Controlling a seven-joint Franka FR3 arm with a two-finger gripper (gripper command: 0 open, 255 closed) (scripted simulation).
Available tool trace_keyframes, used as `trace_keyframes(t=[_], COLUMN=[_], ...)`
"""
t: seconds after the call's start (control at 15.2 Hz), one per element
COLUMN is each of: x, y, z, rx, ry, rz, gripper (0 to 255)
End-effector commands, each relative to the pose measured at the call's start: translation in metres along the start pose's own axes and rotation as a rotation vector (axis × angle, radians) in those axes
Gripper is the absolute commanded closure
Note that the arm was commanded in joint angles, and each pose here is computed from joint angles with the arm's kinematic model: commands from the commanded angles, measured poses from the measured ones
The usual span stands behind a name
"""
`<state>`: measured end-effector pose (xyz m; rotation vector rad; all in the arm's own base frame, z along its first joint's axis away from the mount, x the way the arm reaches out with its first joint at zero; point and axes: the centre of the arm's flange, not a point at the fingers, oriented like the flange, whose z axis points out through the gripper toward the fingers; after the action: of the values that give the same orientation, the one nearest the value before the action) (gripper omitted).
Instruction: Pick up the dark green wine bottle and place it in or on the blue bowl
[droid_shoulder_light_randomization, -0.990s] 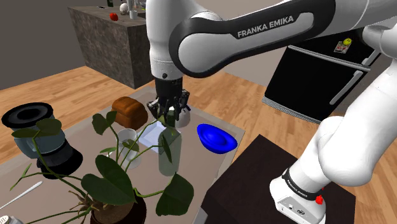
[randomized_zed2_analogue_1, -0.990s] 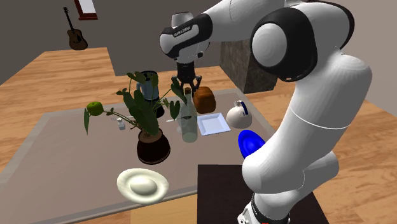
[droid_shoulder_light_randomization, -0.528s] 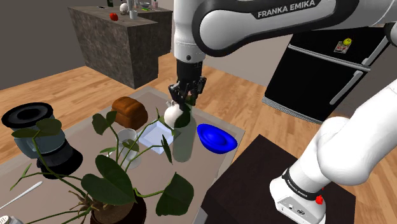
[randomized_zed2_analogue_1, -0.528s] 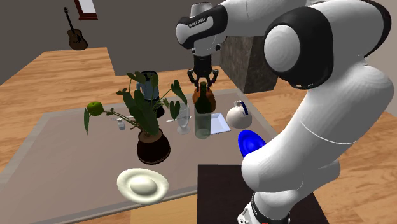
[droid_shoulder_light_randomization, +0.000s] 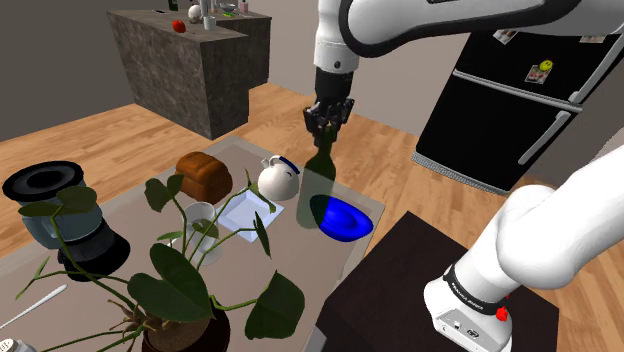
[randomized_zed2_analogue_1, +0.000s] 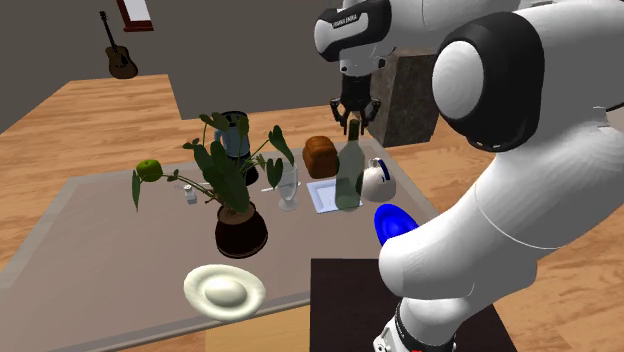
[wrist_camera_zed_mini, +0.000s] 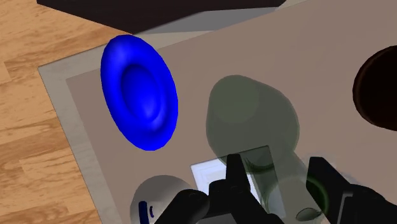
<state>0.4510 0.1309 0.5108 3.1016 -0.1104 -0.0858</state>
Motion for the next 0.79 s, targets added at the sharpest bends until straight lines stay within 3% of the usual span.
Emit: trace_keyframes(t=[0.0, 0.73], x=[0.003, 0.011], y=[0.026, 0.165], z=[-0.01, -0.052], rx=[0.0, 0.0], ry=[0.0, 0.0], rz=[-0.001, -0.001], gripper=[255, 255])
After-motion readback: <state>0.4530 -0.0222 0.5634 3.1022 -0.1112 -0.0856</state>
